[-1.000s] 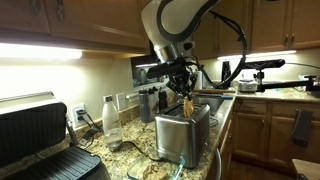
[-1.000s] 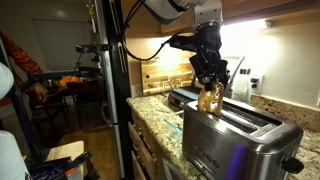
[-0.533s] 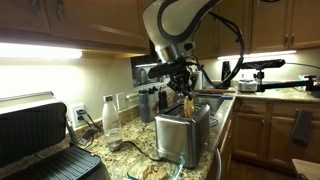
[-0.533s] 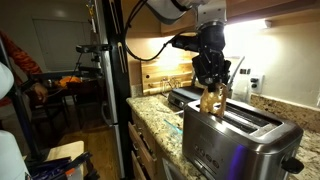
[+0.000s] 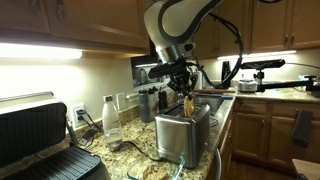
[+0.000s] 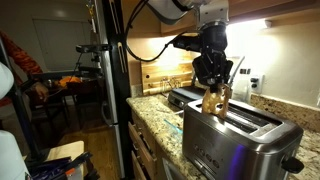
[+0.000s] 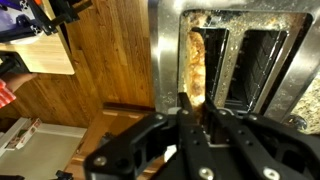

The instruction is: Place one slice of bread from the glass bowl inside the toaster

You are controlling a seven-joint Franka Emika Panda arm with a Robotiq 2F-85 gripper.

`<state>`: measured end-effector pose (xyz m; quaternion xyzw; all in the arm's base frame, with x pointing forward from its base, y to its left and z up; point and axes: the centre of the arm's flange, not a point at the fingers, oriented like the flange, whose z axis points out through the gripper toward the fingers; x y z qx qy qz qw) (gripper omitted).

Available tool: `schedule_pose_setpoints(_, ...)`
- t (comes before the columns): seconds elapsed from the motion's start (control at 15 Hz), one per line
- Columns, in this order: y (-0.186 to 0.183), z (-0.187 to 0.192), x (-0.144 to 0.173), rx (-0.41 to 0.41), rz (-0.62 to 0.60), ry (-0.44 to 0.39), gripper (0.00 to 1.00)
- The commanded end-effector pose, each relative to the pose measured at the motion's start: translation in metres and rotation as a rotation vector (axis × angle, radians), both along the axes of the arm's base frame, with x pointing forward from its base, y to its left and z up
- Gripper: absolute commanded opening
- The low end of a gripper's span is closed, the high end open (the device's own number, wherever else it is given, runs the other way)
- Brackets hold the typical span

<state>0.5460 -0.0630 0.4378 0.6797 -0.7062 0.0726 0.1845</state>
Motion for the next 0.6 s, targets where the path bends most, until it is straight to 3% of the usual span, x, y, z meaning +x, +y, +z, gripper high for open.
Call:
schedule_pose_setpoints(0.0, -0.007, -0.009, 0.006, 0.008, 0.010, -0.032, 0.04)
schedule_pose_setpoints(0.4, -0.010, -0.023, 0.013, 0.017, 0.014, -0.042, 0.04)
schedule_pose_setpoints(0.47, -0.011, -0.025, 0.012, 0.019, 0.014, -0.046, 0.39)
schedule_pose_setpoints(0.53, -0.011, -0.025, 0.012, 0.018, 0.012, -0.044, 0.41)
